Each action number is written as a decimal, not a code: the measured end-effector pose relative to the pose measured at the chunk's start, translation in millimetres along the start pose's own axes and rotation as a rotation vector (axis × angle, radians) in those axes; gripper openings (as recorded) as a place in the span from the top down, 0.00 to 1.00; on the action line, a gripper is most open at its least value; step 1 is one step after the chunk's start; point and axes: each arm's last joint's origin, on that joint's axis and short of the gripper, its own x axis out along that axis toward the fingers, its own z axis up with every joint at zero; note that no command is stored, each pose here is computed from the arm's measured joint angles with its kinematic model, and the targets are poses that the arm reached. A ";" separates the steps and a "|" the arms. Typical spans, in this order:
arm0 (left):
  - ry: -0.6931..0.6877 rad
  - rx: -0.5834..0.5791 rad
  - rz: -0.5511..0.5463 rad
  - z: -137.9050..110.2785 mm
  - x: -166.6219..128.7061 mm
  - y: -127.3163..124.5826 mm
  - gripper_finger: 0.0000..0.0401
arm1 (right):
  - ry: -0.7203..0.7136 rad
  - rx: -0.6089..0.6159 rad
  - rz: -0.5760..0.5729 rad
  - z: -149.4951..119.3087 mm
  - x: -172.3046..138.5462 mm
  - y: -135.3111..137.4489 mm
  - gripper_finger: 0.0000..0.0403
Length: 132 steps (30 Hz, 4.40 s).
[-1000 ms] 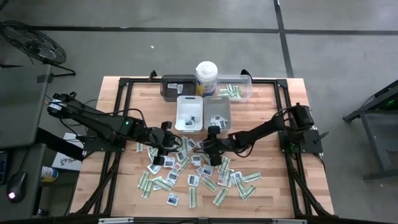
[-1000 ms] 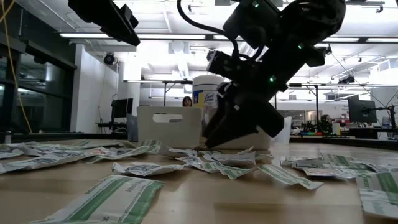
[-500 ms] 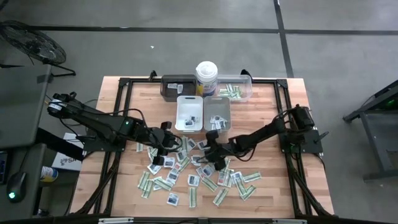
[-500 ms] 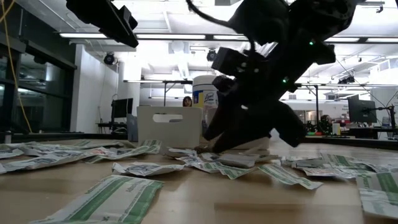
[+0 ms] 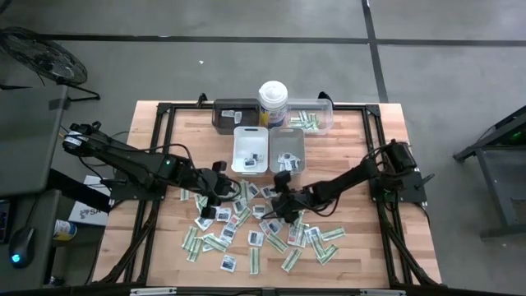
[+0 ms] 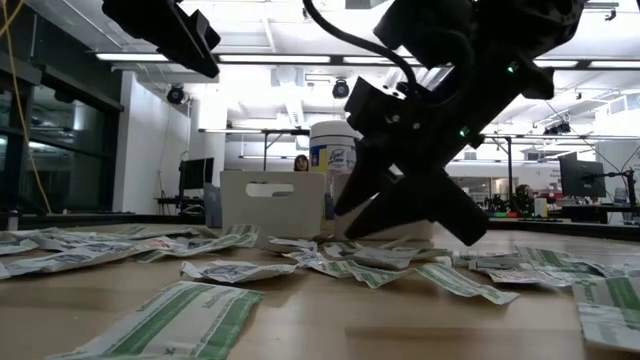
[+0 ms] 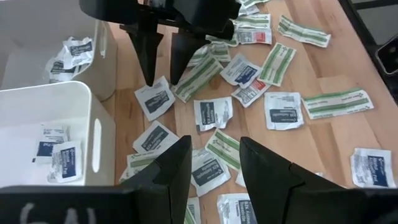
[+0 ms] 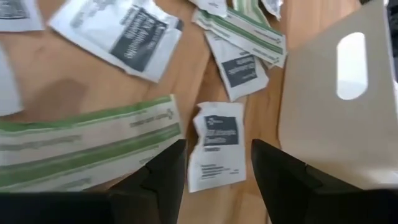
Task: Pick & Place First Aid Supplies
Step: Put the wipe into the gray bin
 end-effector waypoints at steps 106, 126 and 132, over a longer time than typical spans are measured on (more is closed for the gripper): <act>0.043 0.039 -0.022 -4.1 0.0 -0.5 0.67 | 0.166 0.963 0.201 54.1 4.7 -42.4 1.00; 0.043 0.080 -0.027 -4.1 0.0 -0.5 0.67 | 0.124 1.076 0.012 49.9 -79.6 -111.3 1.00; 0.011 0.107 -0.025 -1.1 0.0 -0.7 0.67 | 0.197 0.929 0.102 26.8 -95.5 -143.3 1.00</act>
